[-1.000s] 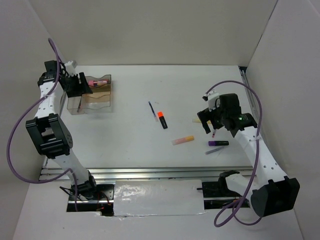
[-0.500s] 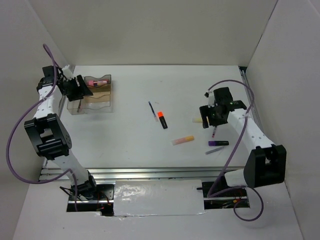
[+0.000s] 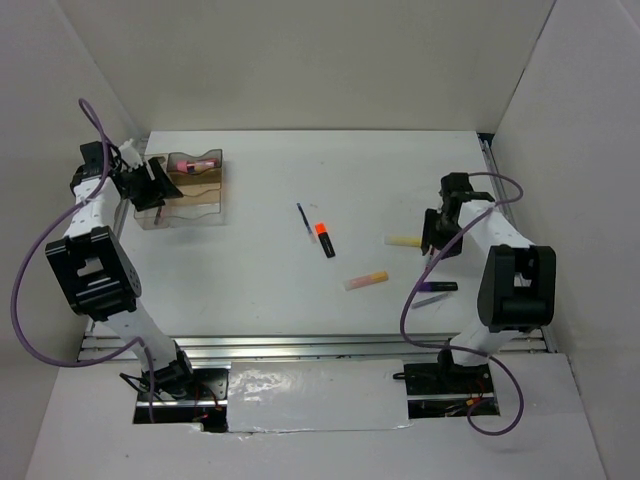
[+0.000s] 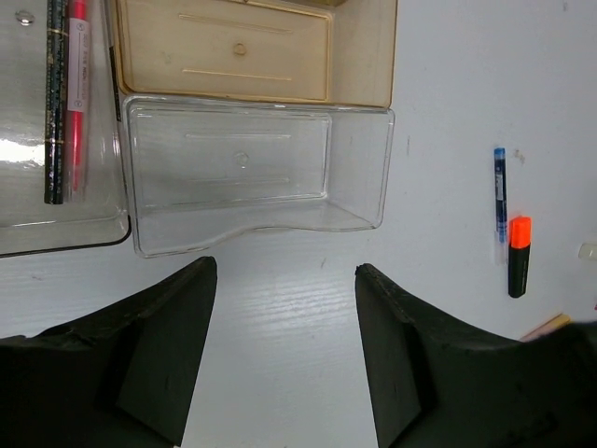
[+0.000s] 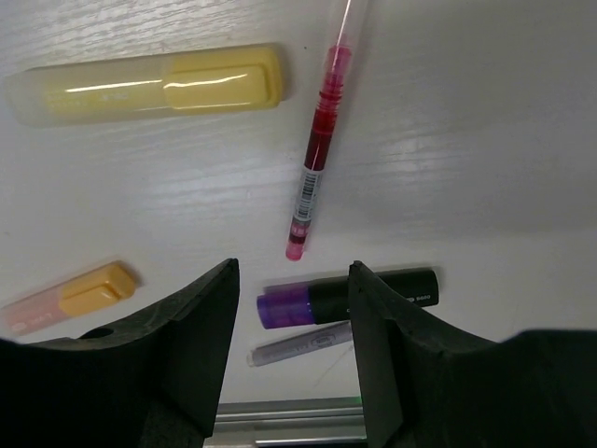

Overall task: Sort the stationery into containers
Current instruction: Pick up the pen from the center of the board.

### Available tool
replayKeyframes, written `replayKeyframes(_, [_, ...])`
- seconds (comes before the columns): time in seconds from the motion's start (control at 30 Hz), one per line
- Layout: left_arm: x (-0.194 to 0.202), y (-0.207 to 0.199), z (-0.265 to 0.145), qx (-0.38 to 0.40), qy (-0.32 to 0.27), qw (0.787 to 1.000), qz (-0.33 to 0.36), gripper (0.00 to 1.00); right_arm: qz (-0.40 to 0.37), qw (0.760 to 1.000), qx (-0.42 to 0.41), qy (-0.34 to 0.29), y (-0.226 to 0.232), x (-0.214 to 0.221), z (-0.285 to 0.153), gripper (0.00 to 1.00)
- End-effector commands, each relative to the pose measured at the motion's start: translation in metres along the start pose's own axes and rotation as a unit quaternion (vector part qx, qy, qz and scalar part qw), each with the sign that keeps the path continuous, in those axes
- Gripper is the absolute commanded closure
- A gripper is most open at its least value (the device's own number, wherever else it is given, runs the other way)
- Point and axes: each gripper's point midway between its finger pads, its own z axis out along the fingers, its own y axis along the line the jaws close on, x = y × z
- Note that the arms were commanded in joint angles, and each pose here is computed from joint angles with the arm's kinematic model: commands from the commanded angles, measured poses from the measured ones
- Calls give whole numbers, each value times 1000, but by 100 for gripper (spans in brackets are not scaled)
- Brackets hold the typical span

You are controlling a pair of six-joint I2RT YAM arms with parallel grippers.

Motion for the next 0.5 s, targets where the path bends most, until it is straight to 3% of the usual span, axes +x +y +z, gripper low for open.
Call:
replayKeyframes(0.0, [-4, -2, 0, 18, -13, 1000, -1, 28, 17, 999, 16, -32, -4, -25, 4, 43])
replayKeyframes(0.27, [0, 2, 3, 16, -8, 1000, 0, 28, 36, 999, 22, -11, -11, -31, 24, 43])
replayKeyframes(0.47, [3, 8, 5, 19, -3, 1000, -7, 28, 40, 999, 26, 5, -14, -32, 35, 53])
